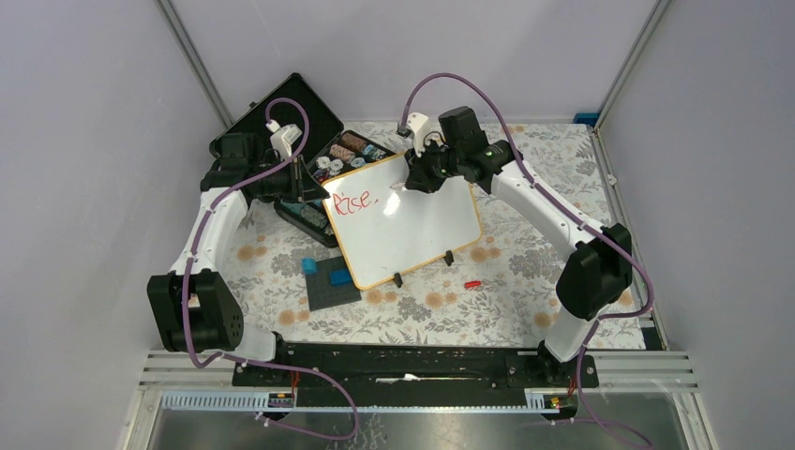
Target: Write a sentence on the whiteboard
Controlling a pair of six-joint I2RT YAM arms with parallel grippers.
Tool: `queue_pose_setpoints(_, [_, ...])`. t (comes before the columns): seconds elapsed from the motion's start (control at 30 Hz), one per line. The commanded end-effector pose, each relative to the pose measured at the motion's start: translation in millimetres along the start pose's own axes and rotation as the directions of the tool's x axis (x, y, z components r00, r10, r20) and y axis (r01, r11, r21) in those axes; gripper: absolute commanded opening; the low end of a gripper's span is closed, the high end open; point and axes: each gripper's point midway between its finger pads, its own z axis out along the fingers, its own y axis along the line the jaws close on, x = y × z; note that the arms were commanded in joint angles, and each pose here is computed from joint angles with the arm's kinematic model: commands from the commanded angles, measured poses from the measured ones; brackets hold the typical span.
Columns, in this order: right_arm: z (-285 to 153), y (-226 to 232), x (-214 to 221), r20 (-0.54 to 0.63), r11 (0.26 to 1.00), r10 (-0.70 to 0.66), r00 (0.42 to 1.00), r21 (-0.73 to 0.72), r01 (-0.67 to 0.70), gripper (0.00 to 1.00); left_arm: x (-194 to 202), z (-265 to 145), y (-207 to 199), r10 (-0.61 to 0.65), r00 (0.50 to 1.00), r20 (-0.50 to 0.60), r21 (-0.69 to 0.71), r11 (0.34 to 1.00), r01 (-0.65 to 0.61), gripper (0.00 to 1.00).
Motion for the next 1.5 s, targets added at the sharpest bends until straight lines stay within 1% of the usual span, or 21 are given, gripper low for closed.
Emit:
queue_pose_setpoints(0.0, [-6.9,-2.7,-27.4,0.067,0.999,-0.038,0.997,0.031,0.036,0.0,-9.6,-1.7,-5.5,0.076,0.997,0.028,-0.015,0.997,-0.076,0.0])
queue_pose_setpoints(0.37, [4.8,10.0,-34.0,0.069,0.998,-0.059,0.996,0.006,0.059,0.0,-9.5,-1.2,-5.1,0.078,0.997,0.026,-0.014,0.997,-0.078,0.0])
queue_pose_setpoints(0.83, [11.3,18.7,-21.6,0.038,0.998,-0.068,0.997,-0.01,0.069,0.0,-9.2,-1.5,-5.3,0.078,0.997,0.027,-0.014,0.997,-0.078,0.0])
queue_pose_setpoints(0.93, [7.1,18.3,-24.0,0.046,0.998,-0.069,0.997,-0.004,0.07,0.0,-9.3,-1.6,-5.4,0.079,0.997,0.027,-0.014,0.997,-0.078,0.0])
queue_pose_setpoints(1.07, [-10.0,14.9,-38.2,0.096,0.999,-0.042,0.995,-0.014,0.043,0.0,-8.9,-2.1,-5.5,0.079,0.996,0.027,-0.018,0.997,-0.079,0.0])
queue_pose_setpoints(1.17, [-18.4,11.3,-41.3,0.11,0.999,-0.04,0.993,-0.002,0.04,0.0,-9.1,-2.2,-5.6,0.08,0.996,0.028,-0.017,0.997,-0.08,0.0])
queue_pose_setpoints(1.33, [-16.3,9.3,-26.5,0.079,0.999,-0.042,0.996,0.008,0.041,0.0,-9.0,-1.6,-5.7,0.078,0.997,0.026,-0.014,0.997,-0.078,0.0])
queue_pose_setpoints(1.47, [-13.9,4.9,-22.9,0.068,0.999,-0.045,0.997,0.023,0.044,0.0,-9.1,-1.5,-6.5,0.08,0.996,0.027,-0.013,0.997,-0.079,0.0])
